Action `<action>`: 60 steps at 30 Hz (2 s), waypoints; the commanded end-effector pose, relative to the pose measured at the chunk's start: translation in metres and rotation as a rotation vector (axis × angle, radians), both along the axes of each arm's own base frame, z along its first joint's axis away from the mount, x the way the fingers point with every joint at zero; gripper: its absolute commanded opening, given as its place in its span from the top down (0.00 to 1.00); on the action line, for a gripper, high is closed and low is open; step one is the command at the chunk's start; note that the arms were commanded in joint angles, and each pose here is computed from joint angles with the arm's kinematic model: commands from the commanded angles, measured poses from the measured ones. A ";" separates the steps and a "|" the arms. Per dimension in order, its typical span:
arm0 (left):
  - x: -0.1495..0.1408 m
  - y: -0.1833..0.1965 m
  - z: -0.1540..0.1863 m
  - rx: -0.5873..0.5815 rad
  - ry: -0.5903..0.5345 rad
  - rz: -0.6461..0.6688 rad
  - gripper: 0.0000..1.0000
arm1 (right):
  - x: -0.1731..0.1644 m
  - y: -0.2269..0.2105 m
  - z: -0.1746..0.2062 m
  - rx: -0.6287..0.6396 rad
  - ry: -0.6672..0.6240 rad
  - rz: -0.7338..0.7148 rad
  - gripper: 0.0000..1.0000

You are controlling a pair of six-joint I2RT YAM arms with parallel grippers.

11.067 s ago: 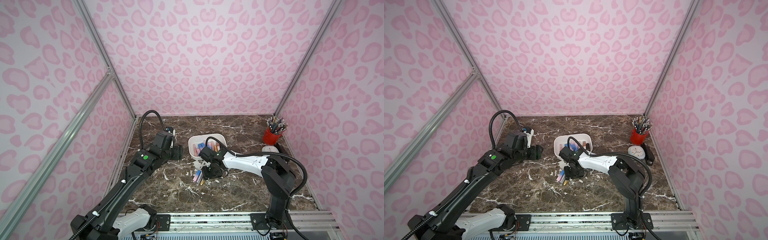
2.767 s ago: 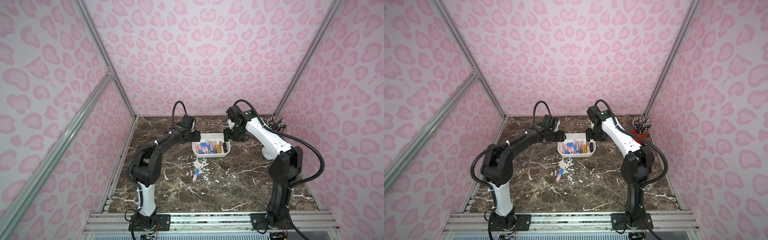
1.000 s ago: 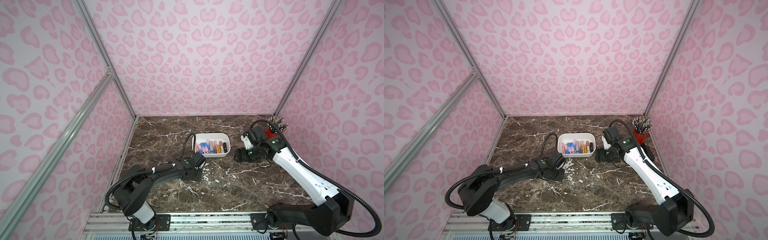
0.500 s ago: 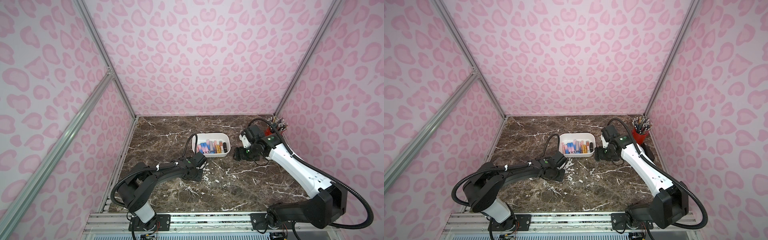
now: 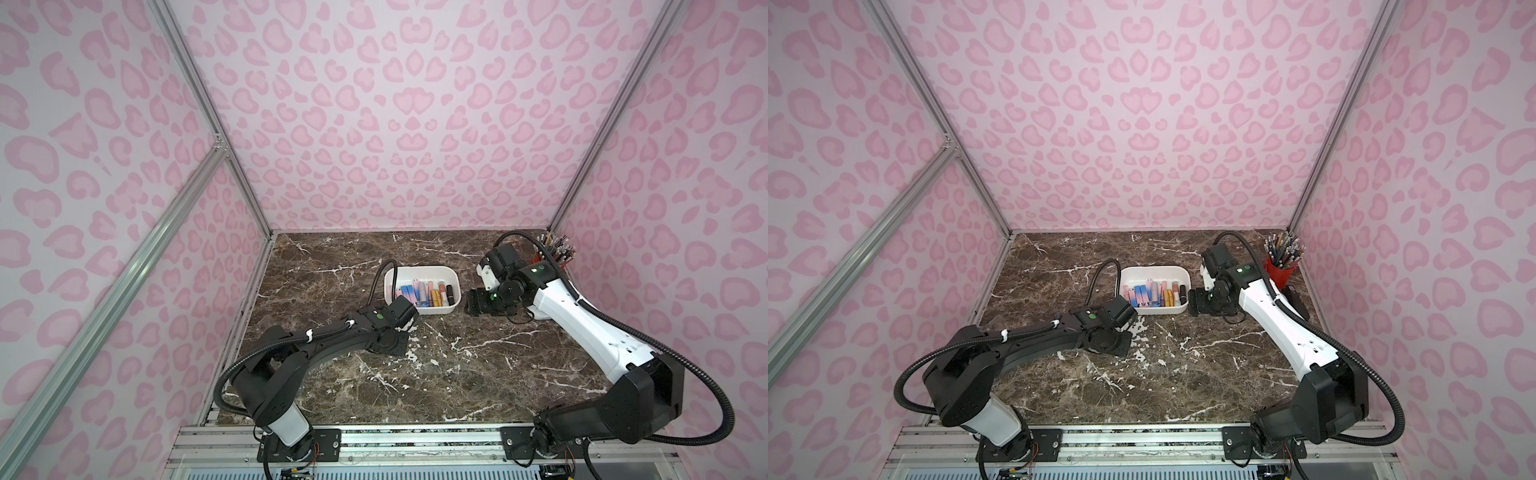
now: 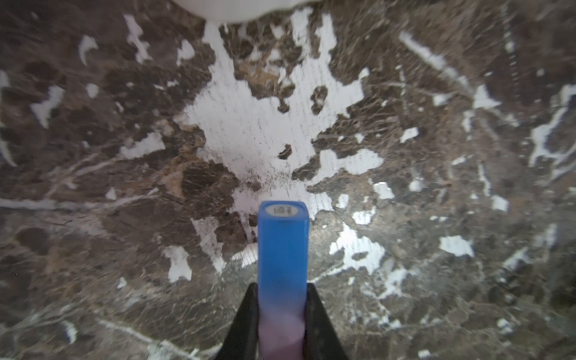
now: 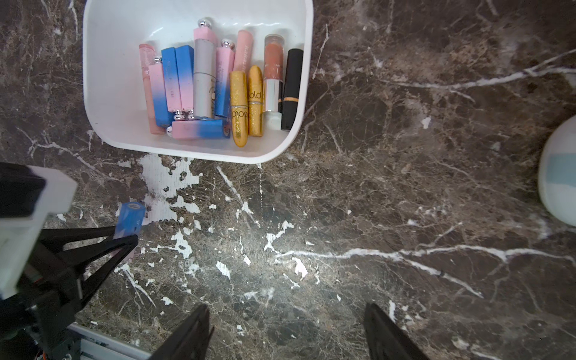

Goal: Put the lipstick into the storage box
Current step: Pick up the lipstick at the center of the board, then place the lipstick in the storage box.

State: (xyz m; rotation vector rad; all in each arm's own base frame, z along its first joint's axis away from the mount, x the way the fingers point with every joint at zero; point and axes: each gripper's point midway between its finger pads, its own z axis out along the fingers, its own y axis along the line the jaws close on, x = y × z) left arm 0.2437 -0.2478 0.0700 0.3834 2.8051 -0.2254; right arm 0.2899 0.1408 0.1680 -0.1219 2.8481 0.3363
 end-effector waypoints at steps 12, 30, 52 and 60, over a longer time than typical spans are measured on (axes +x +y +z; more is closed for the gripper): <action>0.074 -0.022 0.115 0.000 -0.203 -0.045 0.87 | 0.017 -0.008 -0.001 0.017 0.018 0.011 0.20; 0.146 -0.057 0.039 -0.056 -0.110 -0.064 0.87 | 0.027 -0.022 0.001 0.018 0.034 -0.027 0.20; 0.159 -0.051 0.041 -0.047 -0.121 -0.054 0.21 | 0.031 -0.022 -0.005 0.020 0.074 -0.012 0.21; 0.164 -0.015 0.127 -0.181 -0.330 0.013 0.02 | 0.038 -0.012 0.001 0.077 0.006 0.031 0.17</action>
